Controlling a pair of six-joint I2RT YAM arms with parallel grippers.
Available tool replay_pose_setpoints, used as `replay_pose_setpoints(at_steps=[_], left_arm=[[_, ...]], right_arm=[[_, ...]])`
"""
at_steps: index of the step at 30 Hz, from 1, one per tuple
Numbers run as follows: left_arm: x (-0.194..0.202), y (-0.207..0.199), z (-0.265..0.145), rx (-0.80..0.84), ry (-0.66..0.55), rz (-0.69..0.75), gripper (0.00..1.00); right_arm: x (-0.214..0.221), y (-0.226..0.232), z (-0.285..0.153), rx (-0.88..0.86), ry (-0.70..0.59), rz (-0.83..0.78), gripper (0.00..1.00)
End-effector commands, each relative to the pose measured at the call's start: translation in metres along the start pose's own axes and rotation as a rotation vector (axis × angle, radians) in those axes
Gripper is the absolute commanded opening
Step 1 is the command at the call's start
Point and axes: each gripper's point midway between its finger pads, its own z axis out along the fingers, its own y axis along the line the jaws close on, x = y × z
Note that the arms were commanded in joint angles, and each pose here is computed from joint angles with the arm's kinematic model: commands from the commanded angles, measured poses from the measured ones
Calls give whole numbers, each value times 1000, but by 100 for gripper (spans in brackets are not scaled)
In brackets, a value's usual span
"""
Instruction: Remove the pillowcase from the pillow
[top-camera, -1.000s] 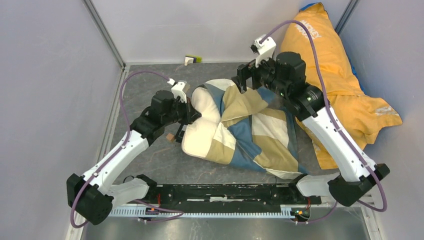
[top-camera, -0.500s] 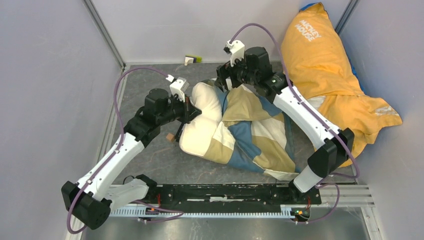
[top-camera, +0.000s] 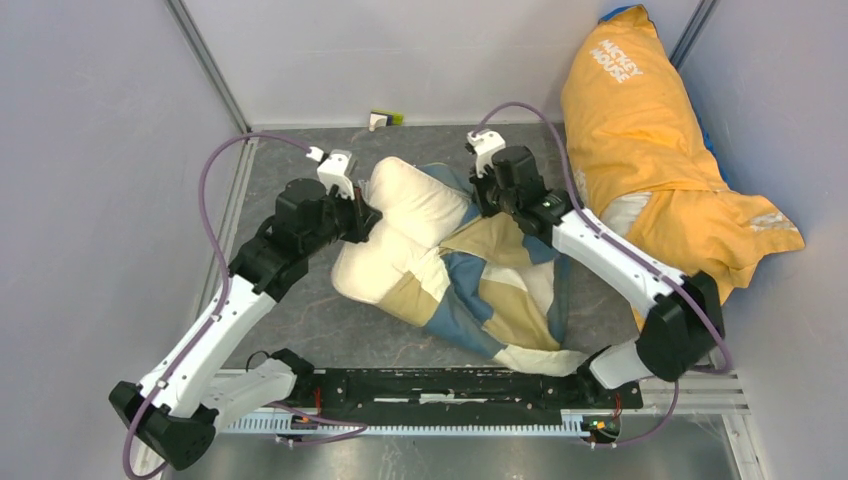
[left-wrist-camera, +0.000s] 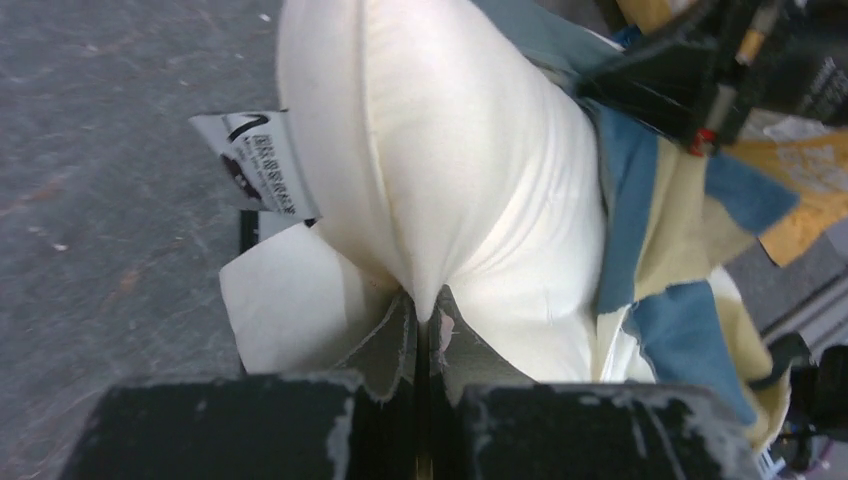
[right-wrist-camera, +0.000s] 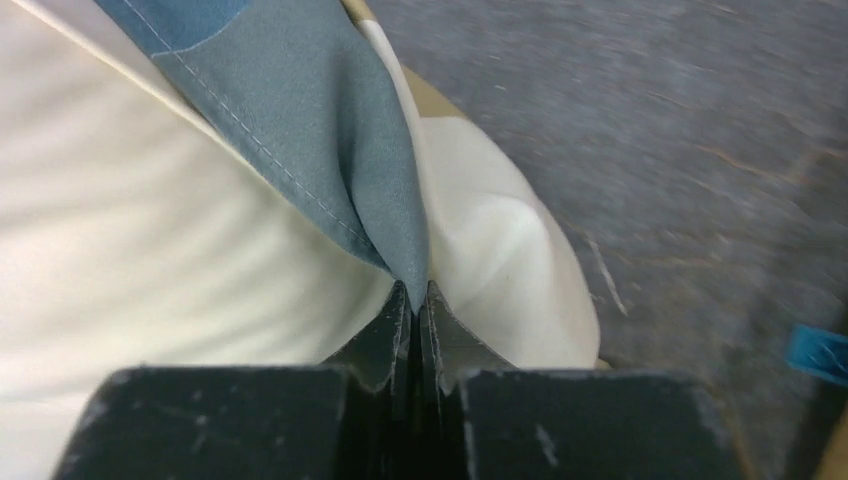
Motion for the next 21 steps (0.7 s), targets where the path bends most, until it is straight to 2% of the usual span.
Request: replay_pose_setpoints(at_steps=[1,6,13,15,16,17,20,21], left_arm=[[-103,24,-54,-222,-302,-44,2],[-105,43,-46,-274,-241,-100,2],[-120,121,-61,-371,-259,-240,2],[-121,135,-63,-382,-250,-269,2],[-121,130,-58,-342,-248,-276,2],[-121,121,-51,-272,-256,-291,2],[-115,90,-31,-41,-278,-368,2],[-110,82,-24,13,-273,-397,2]], right_arm=[[2,-76,-48,332,-50,34,3],[9,-111,-81,498,-76,68,0],[24,-146,-109,690,-39,105,0],[27,-148,-111,696,-40,101,0],[26,-144,-110,665,-47,87,4],[23,-135,-104,596,-61,64,12],[4,-94,-86,322,-125,11,43],[-3,-78,-82,226,-144,4,58]])
